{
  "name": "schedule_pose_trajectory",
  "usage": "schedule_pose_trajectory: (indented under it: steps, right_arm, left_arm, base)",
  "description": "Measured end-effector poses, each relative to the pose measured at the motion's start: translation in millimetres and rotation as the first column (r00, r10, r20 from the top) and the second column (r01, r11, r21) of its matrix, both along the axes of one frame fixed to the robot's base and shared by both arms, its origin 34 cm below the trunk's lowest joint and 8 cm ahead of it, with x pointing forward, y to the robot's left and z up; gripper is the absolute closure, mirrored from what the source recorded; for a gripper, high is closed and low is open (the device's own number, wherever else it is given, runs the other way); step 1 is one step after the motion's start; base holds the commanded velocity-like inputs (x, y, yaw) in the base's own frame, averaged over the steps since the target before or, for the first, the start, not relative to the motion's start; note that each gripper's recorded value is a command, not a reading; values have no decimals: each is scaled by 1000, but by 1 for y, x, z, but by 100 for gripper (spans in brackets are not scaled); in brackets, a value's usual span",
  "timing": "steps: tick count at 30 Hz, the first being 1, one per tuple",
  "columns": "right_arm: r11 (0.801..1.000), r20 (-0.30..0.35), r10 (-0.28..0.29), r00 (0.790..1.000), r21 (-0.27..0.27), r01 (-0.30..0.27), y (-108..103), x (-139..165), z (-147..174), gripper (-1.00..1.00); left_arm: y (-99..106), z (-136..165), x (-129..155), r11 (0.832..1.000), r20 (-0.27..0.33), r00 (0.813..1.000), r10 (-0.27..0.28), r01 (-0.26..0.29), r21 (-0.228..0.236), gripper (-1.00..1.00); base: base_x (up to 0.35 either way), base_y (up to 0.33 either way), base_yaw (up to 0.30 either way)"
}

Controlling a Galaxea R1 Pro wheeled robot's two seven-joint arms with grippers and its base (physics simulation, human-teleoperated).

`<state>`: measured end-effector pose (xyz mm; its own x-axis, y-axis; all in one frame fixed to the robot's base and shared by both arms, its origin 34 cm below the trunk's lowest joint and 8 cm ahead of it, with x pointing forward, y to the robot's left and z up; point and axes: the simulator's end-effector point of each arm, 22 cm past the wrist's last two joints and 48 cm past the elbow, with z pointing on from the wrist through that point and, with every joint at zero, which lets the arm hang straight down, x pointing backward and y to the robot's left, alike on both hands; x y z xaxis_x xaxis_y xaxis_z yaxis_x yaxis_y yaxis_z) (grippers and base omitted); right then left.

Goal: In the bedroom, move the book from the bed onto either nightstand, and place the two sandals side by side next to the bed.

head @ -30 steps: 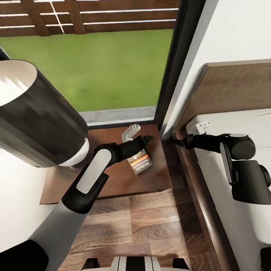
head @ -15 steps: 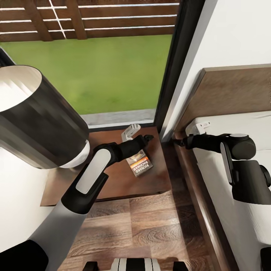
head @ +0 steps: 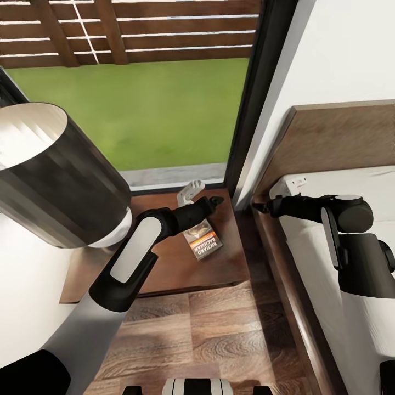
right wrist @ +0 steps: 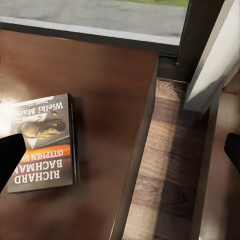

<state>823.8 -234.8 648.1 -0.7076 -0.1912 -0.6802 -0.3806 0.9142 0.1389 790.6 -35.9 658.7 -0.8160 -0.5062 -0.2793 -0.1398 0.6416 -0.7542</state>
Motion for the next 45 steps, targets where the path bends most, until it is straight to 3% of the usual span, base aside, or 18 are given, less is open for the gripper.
schedule_pose_trajectory:
  steps: [45]
  right_arm:
    - [1000,73,3,997,5,-3,2,3,51,-100]
  left_arm:
    - [0,49,2,1000,74,997,-3,3,0,-100]
  base:
    - [0,0,0]
